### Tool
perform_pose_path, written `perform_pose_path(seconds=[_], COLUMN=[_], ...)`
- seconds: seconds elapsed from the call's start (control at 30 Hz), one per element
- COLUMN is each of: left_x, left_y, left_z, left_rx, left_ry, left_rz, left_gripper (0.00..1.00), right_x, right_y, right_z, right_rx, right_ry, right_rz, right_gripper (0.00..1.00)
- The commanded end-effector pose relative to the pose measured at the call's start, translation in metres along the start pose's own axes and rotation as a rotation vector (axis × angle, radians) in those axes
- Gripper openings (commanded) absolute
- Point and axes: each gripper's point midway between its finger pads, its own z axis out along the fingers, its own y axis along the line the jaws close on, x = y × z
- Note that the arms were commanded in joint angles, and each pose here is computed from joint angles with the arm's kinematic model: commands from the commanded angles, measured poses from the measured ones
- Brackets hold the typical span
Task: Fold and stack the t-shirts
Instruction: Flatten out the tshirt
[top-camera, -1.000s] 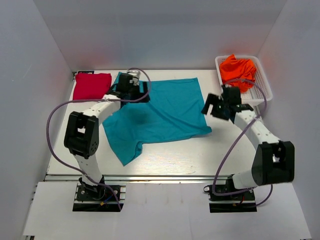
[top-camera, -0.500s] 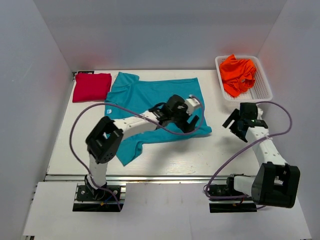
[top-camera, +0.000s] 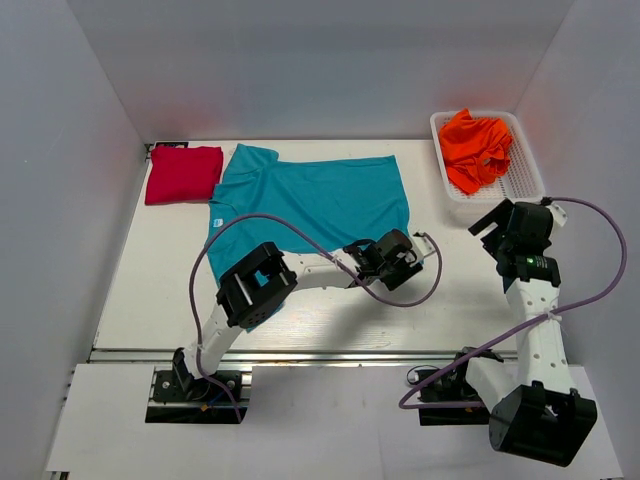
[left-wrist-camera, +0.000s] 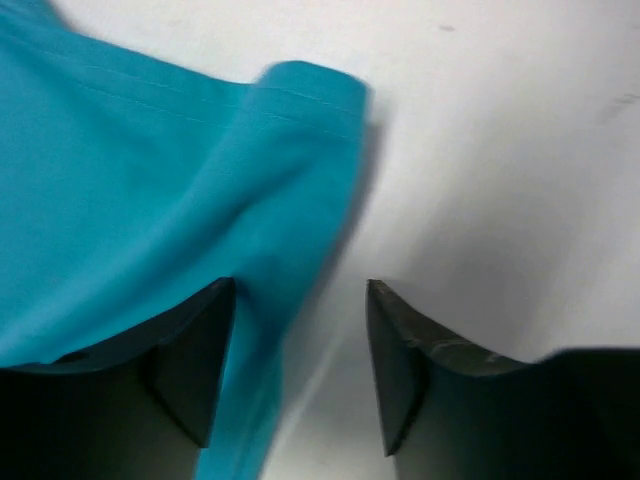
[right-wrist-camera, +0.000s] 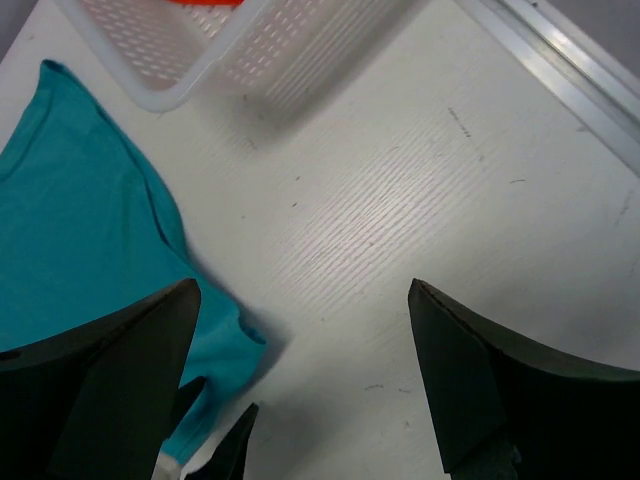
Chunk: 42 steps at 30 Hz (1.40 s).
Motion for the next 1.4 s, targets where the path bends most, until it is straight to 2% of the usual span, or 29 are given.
perform_pose_path(seconds=[0.0,0.17,0.27,0.3,0.33,0.37,0.43,0.63,0.93,1.1,1.23,1.37], left_x=[-0.019,-0.021,-0.024,-0.024,-0.027,-0.027,-0.029,-0.078,-0.044,-0.027,-0.015,-0.009], left_y=[0.04,0.05,0.04,0.04,0.038,0.038,0.039,0.032,0.062,0.078,0.087,0.087], left_z=[-0.001,0.003,0.009,0.009,0.009,0.01,0.007,-0.027,-0.028,-0.031,-0.036,-0.039], left_rx=[-0.201,-0.264,-0.204,-0.203,-0.193,-0.192,-0.164,-0.056,0.077,0.213,0.318,0.441], left_ry=[-0.063,-0.075,-0.097,-0.097,-0.106,-0.108,-0.111,-0.208,-0.112,-0.104,-0.122,-0.136], left_rz=[-0.02,-0.017,-0.016,-0.016,-0.006,-0.019,-0.024,-0.121,-0.435,-0.604,-0.733,-0.782], left_gripper=[0.63,0.56,0.45,0.27,0.18,0.0,0.0,0.0,0.0,0.0,0.0,0.0], right_x=[-0.006,0.001,0.006,0.006,0.008,0.009,0.015,0.04,0.081,0.12,0.136,0.154], right_y=[0.026,0.037,0.043,0.043,0.044,0.043,0.043,0.043,0.055,0.065,0.073,0.088], right_z=[-0.004,-0.005,-0.006,-0.006,-0.005,-0.004,-0.002,0.008,0.017,0.017,0.021,0.02], right_rx=[-0.141,-0.217,-0.258,-0.263,-0.268,-0.266,-0.281,-0.317,-0.385,-0.463,-0.508,-0.551], right_ry=[0.007,0.038,0.051,0.052,0.058,0.061,0.077,0.166,0.31,0.455,0.497,0.519], right_rz=[-0.011,-0.034,-0.046,-0.056,-0.061,-0.071,-0.102,-0.178,-0.257,-0.327,-0.376,-0.478], right_gripper=[0.9,0.9,0.9,0.9,0.9,0.9,0.87,0.84,0.79,0.76,0.73,0.72])
